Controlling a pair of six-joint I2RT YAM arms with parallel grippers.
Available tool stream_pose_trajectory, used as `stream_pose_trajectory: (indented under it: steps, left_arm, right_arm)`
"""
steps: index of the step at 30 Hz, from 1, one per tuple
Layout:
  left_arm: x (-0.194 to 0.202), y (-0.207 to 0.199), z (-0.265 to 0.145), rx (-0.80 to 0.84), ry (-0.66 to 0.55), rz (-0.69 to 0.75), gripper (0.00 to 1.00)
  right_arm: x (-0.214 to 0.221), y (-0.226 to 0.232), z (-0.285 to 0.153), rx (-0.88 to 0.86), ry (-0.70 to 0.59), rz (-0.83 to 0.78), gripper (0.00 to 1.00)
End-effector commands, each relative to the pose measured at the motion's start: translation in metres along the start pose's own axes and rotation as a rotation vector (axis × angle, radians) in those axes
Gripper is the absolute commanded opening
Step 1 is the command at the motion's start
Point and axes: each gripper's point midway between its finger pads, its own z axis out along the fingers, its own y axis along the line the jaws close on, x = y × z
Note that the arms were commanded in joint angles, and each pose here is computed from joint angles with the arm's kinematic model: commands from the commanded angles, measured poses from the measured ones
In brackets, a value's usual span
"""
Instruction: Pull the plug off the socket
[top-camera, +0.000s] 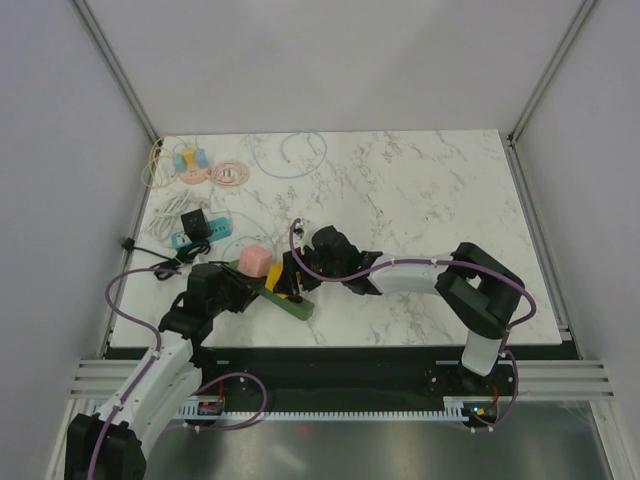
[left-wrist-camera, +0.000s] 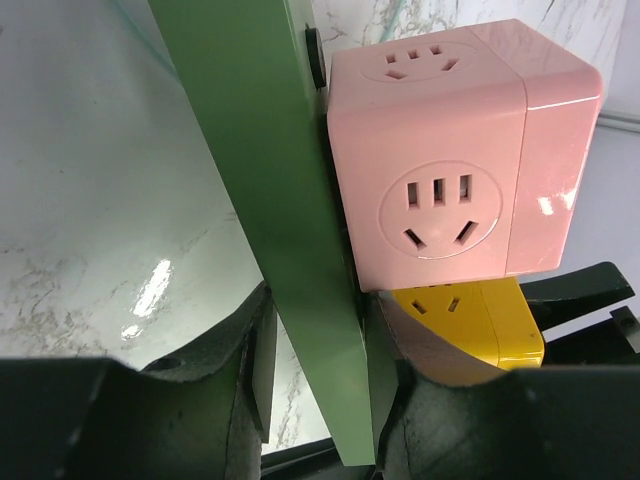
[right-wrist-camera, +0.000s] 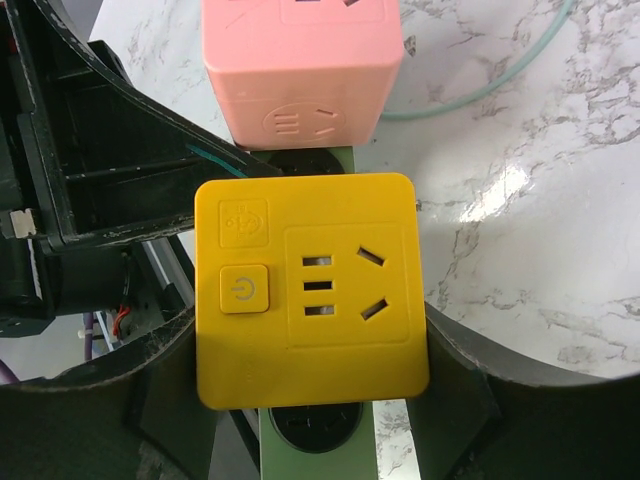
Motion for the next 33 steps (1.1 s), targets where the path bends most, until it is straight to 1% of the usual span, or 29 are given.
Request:
stream_pose_trajectory:
  steps: [1,3,4,5,7,10,12,13,17,19,21,25,27,30,31,32,33]
  left_arm:
    - [0.003,0.02,0.002,-0.075,0.014,0.1,0.02]
    - [0.003,0.023,0.001,-0.082,0.017,0.113,0.02]
    - [0.003,0.026,0.001,-0.088,0.014,0.113,0.02]
    - [0.003,0.027,0.001,-0.09,0.01,0.113,0.02]
    - [0.002,0.03,-0.001,-0.098,-0.003,0.115,0.02]
    - [-0.001,0.033,-0.004,-0.106,-0.023,0.128,0.02]
    - [-0.003,0.034,-0.005,-0.113,-0.036,0.137,0.02]
    - [-0.004,0.037,-0.006,-0.125,-0.037,0.141,0.02]
    - [-0.003,0.041,-0.007,-0.141,-0.034,0.153,0.02]
    - [-0.003,0.042,-0.007,-0.144,-0.033,0.153,0.02]
    - [-0.003,0.041,-0.008,-0.14,-0.033,0.155,0.02]
    - [-0.004,0.04,-0.009,-0.136,-0.038,0.155,0.02]
    - [-0.003,0.04,-0.01,-0.139,-0.037,0.154,0.02]
    - [-0.003,0.041,-0.009,-0.14,-0.036,0.153,0.02]
    - [-0.003,0.041,-0.01,-0.141,-0.034,0.152,0.02]
    - [-0.003,0.041,-0.01,-0.141,-0.034,0.152,0.02]
    - [-0.002,0.042,-0.009,-0.14,-0.033,0.15,0.02]
  right_arm:
    - [-0.05,0.033,-0.005,-0.083,-0.14,-0.06,0.0]
    - [-0.057,0.027,-0.001,-0.03,-0.138,-0.079,0.0]
    - [-0.051,0.019,0.0,0.012,-0.095,-0.095,0.0]
    - [-0.062,0.023,0.001,0.023,-0.107,-0.11,0.0]
    - [-0.063,0.011,0.003,0.088,-0.086,-0.131,0.0]
    - [-0.082,0.012,0.005,0.122,-0.097,-0.15,0.0]
    - [-0.087,0.01,0.01,0.128,-0.09,-0.151,0.0]
    - [-0.084,0.007,0.01,0.14,-0.066,-0.144,0.0]
    - [-0.094,0.014,0.015,0.093,-0.057,-0.12,0.0]
    - [-0.099,0.009,0.015,0.078,-0.058,-0.083,0.0]
    - [-0.106,0.008,0.01,0.049,-0.067,-0.043,0.0]
    - [-0.114,0.004,0.001,0.029,-0.082,-0.019,0.0]
    - [-0.12,0.004,-0.003,0.043,-0.103,-0.045,0.0]
    - [-0.12,0.005,-0.009,0.104,-0.117,-0.148,0.0]
    - [-0.123,-0.007,-0.013,0.19,-0.134,-0.221,0.0]
    - [-0.12,0.0,-0.015,0.203,-0.135,-0.259,0.0]
    - [-0.121,-0.002,-0.017,0.228,-0.138,-0.284,0.0]
